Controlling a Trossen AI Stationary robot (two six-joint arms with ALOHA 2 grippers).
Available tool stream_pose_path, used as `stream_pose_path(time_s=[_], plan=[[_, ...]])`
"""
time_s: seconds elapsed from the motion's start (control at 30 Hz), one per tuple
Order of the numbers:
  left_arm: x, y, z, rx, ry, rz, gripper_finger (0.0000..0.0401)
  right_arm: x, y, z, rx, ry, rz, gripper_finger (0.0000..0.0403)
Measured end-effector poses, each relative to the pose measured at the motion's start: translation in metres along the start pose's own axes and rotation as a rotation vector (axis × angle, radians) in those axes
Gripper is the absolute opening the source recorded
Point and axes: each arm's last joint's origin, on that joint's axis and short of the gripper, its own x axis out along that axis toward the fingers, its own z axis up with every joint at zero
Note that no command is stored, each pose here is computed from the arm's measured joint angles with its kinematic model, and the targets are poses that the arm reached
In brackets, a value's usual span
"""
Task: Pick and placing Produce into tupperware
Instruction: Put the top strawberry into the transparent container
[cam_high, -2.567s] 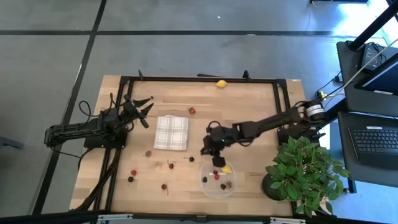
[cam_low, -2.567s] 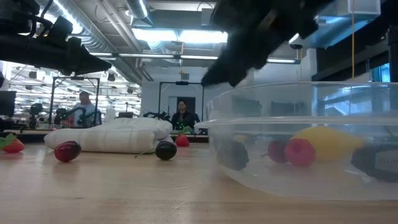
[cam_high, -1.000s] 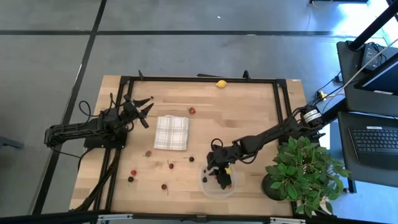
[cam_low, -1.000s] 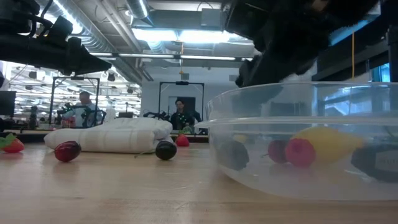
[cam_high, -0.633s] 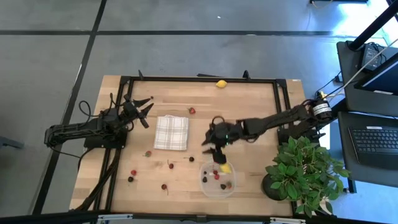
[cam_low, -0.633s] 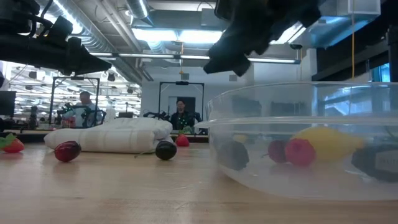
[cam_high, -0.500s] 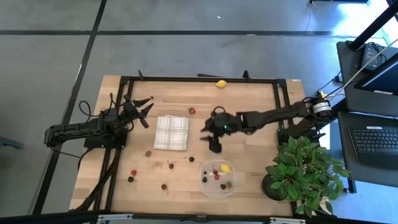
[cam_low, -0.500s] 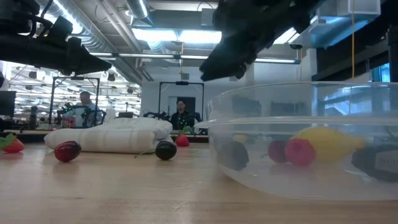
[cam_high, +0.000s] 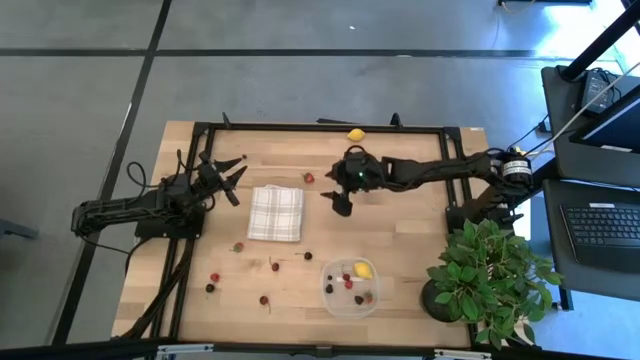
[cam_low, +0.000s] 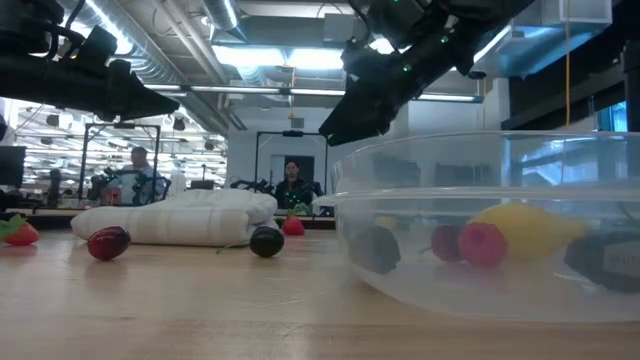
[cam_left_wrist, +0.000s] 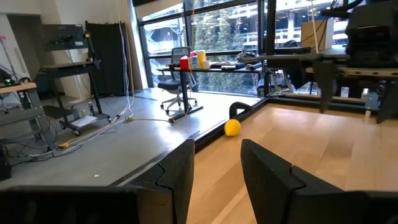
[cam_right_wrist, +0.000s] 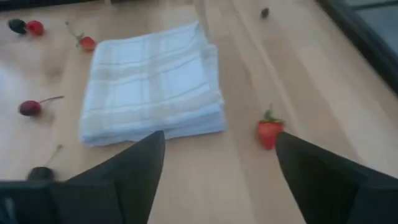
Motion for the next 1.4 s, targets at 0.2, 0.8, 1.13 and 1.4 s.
stream_pose_path(time_s=[0.2, 0.8, 1.13, 1.4], plan=[[0.0, 0.0, 0.0, 0.0, 0.0, 0.0, 0.0126, 0.0, -0.003, 0.004, 0.001, -0.038, -0.007, 0.0324], [0.0, 0.0, 0.0, -0.006, 0.0, 0.0, 0.0126, -0.001, -0.014, 0.004, 0.12, -0.049, -0.171, 0.0324], [0.0, 0.0, 0.0, -0.006, 0.001, 0.0, 0.0126, -0.005, -0.061, -0.01, 0.301, 0.054, -0.303, 0.0324], [0.0, 0.0, 0.0, -0.006, 0.0, 0.0, 0.0126, -0.006, -0.068, -0.011, 0.287, 0.069, -0.251, 0.0324]])
